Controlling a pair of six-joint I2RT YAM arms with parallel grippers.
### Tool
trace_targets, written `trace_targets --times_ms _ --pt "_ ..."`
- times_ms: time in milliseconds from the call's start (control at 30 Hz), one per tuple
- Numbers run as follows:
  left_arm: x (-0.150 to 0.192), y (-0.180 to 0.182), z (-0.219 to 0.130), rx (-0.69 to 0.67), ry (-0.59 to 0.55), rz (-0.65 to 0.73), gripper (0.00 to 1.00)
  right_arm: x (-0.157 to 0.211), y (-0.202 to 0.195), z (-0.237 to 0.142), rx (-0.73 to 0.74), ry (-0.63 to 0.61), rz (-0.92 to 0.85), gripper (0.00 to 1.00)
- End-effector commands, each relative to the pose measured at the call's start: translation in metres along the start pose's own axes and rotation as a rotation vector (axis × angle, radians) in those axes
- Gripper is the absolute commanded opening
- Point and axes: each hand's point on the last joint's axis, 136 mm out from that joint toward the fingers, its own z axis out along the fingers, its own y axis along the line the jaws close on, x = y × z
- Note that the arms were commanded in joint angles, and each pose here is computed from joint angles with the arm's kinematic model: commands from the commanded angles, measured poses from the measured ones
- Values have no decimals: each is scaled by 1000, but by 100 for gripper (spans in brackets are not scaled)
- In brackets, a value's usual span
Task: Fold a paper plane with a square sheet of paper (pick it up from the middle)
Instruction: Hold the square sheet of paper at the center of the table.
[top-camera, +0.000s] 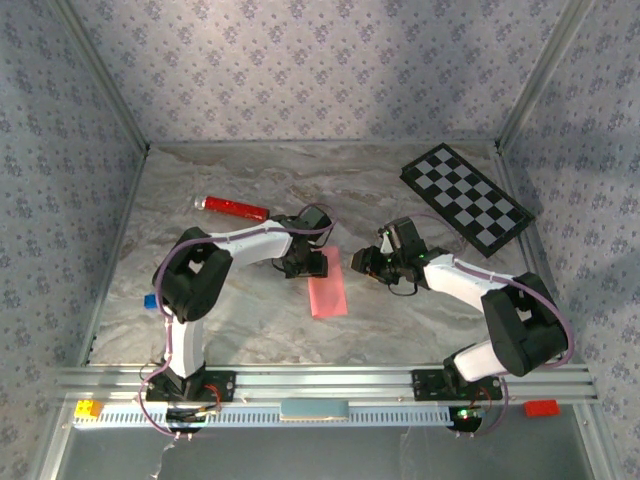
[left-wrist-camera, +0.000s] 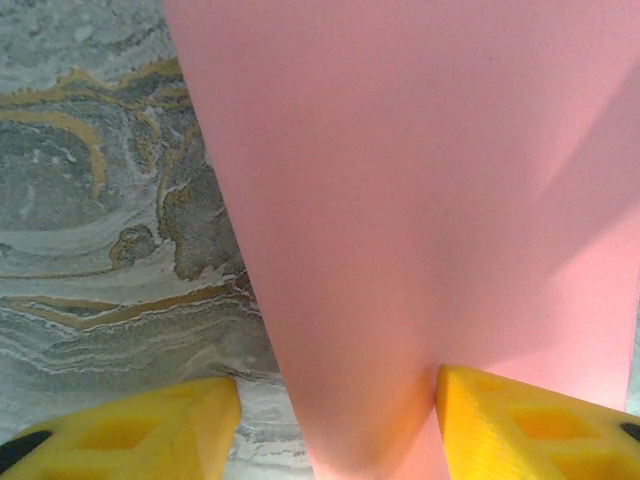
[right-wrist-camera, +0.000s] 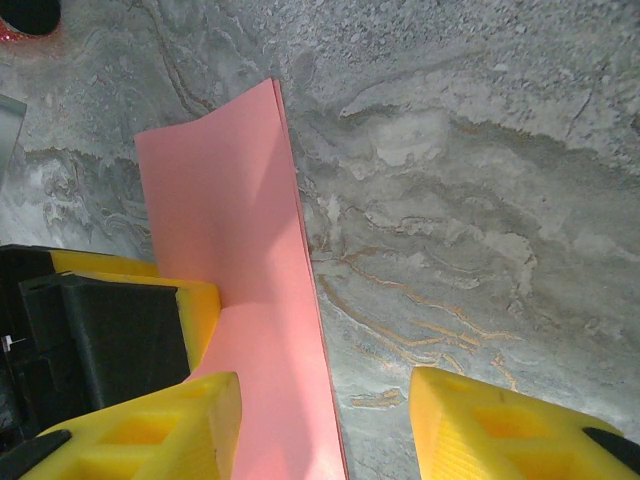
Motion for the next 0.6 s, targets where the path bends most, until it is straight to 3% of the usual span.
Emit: trace_targets --times_ms 0,367,567 --pt "2 -2 33 -5 18 41 57 3 1 0 -9 16 -13 49" --pt "5 0 39 -14 29 45 57 4 7 3 -31 31 -22 49" --pt "5 -1 40 -13 33 52 56 6 21 9 -104 57 -33 33"
